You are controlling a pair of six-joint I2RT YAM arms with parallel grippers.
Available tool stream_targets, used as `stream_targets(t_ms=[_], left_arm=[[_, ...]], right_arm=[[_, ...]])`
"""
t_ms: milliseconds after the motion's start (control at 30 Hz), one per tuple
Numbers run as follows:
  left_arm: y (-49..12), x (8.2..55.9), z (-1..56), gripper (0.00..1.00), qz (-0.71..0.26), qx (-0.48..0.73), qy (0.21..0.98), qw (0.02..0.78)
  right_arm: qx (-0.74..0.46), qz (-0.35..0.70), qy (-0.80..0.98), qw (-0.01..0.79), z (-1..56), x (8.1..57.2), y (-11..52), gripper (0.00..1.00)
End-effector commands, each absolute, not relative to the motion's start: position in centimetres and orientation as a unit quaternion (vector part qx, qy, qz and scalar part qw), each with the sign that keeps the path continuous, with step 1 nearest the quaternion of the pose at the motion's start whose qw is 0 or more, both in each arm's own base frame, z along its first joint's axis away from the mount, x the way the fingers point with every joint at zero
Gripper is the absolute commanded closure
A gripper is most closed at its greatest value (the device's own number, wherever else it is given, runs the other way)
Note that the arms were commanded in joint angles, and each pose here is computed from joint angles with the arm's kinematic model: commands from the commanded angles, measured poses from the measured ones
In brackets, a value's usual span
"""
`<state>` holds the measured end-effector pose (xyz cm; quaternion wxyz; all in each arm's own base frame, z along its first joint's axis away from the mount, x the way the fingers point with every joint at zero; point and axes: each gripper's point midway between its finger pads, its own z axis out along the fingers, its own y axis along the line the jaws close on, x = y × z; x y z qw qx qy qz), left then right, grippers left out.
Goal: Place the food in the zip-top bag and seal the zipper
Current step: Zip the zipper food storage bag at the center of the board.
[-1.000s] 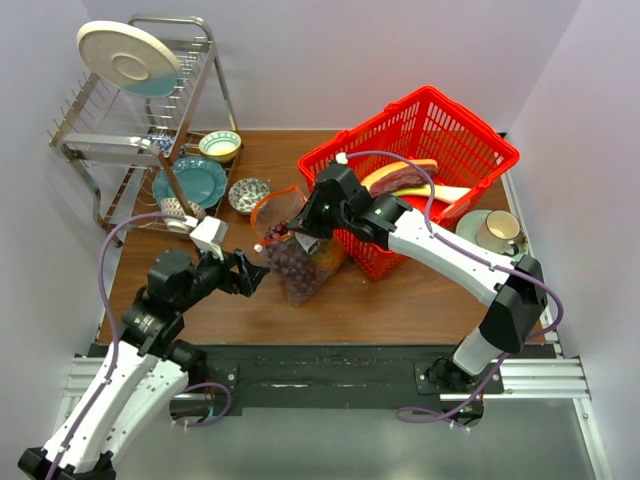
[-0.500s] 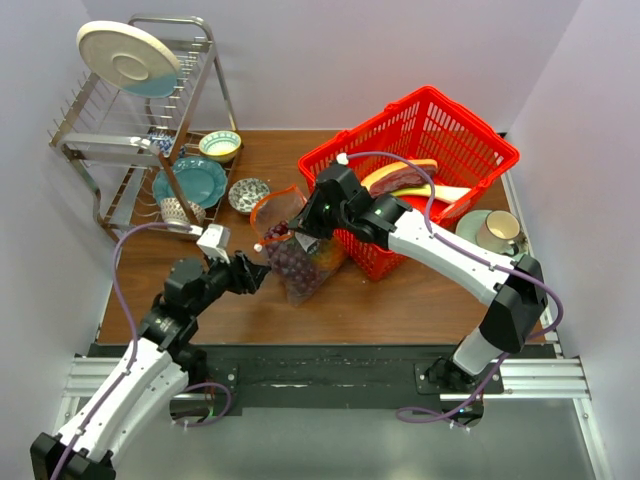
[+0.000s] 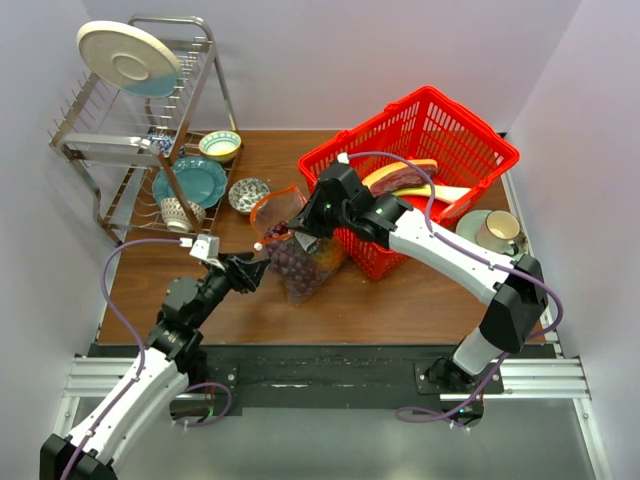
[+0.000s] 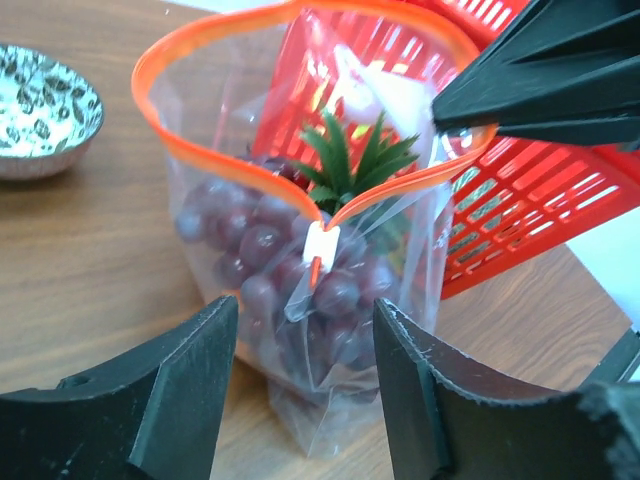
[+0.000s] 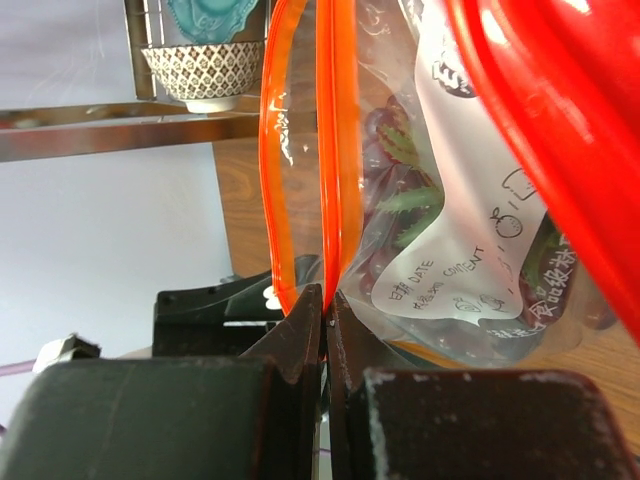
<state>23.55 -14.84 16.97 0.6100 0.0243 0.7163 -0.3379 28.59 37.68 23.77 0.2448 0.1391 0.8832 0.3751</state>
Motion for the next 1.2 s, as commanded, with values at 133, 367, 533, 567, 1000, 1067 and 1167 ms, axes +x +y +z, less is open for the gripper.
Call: stream_targets(t_ms=[133,367,533,567,1000,1067,1167], left_arm=[[-15.2,24.3,20.4,0.44,-0.345,0.045,0.665,0.661],[-15.4,24.9,20.7,0.56,-0.336,0.059,0.661,0.668],[-15.4,24.9,20.9,0.54,-0.333,0.065,0.652,0.678],[-15.4,24.9,20.9,0.54,-0.333,0.066,0.651,0.679],[-15.7,25.0,19.4,0.5,-0.336,0.068,0.661,0.667],[-15.6,25.0,19.1,0.52,-0.335,0.068,0.663,0.666],[-15.5,25.1,19.1,0.62,-0.333,0.064,0.659,0.672]], right_arm=[[0.143,0.417,0.859,0.259,27.0,28.9,37.6,1.0],[0.142,0.42,0.859,0.255,27.1,28.9,37.5,1.0],[0.143,0.42,0.859,0.255,27.1,29.0,37.4,1.0],[0.144,0.42,0.859,0.255,27.2,29.0,37.3,1.0],[0.144,0.422,0.859,0.25,27.1,29.0,37.4,1.0],[0.144,0.422,0.86,0.249,27.0,29.0,37.4,1.0],[0.143,0.422,0.861,0.247,26.9,29.0,37.4,1.0]])
